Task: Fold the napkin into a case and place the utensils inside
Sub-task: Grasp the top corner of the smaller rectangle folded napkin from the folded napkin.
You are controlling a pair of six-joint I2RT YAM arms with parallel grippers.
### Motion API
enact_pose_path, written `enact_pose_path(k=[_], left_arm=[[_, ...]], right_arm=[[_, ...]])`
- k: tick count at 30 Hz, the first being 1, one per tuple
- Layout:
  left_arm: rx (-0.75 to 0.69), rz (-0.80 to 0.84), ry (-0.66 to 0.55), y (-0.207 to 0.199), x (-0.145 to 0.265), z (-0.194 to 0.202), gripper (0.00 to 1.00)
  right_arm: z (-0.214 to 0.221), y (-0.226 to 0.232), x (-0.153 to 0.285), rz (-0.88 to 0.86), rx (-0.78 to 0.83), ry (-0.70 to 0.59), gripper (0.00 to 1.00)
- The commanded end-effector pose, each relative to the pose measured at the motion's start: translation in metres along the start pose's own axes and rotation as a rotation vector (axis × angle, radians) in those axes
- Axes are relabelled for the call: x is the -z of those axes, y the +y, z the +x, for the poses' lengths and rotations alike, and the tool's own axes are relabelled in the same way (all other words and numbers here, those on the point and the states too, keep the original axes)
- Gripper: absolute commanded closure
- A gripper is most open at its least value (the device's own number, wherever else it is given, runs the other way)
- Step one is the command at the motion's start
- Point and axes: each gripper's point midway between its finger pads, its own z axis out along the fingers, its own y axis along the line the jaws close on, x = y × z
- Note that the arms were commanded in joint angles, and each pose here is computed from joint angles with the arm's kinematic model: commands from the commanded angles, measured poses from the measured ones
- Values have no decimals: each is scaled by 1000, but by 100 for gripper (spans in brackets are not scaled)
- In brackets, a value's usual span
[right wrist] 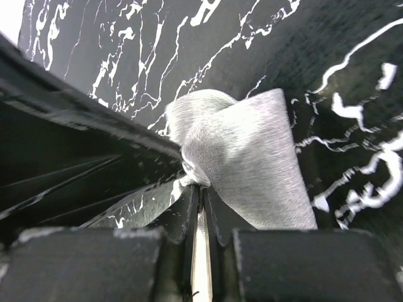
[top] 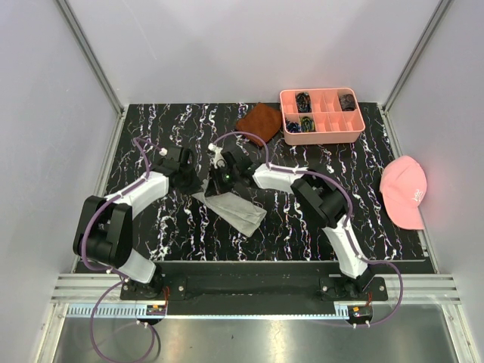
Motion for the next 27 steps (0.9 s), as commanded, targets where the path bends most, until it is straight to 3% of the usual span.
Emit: enact_pose_path(k=[1, 6, 11, 16, 27], left_arm=[[14, 88, -41, -22, 13, -15, 100], [47, 94, -5, -23, 7, -8, 100], [59, 55, -17, -9, 7, -9, 100], [54, 19, -14, 1, 4, -8, 100], [45, 37, -20, -4, 7, -11, 100]], right_arm=[[-1, 15, -16, -123, -15, -1, 91], [6, 6, -29, -142, -31, 47, 91], [-10, -4, -7, -128, -50, 16, 72], [-20, 4, 26, -139, -58, -13, 59], [-33, 9, 34, -162, -63, -43, 53]])
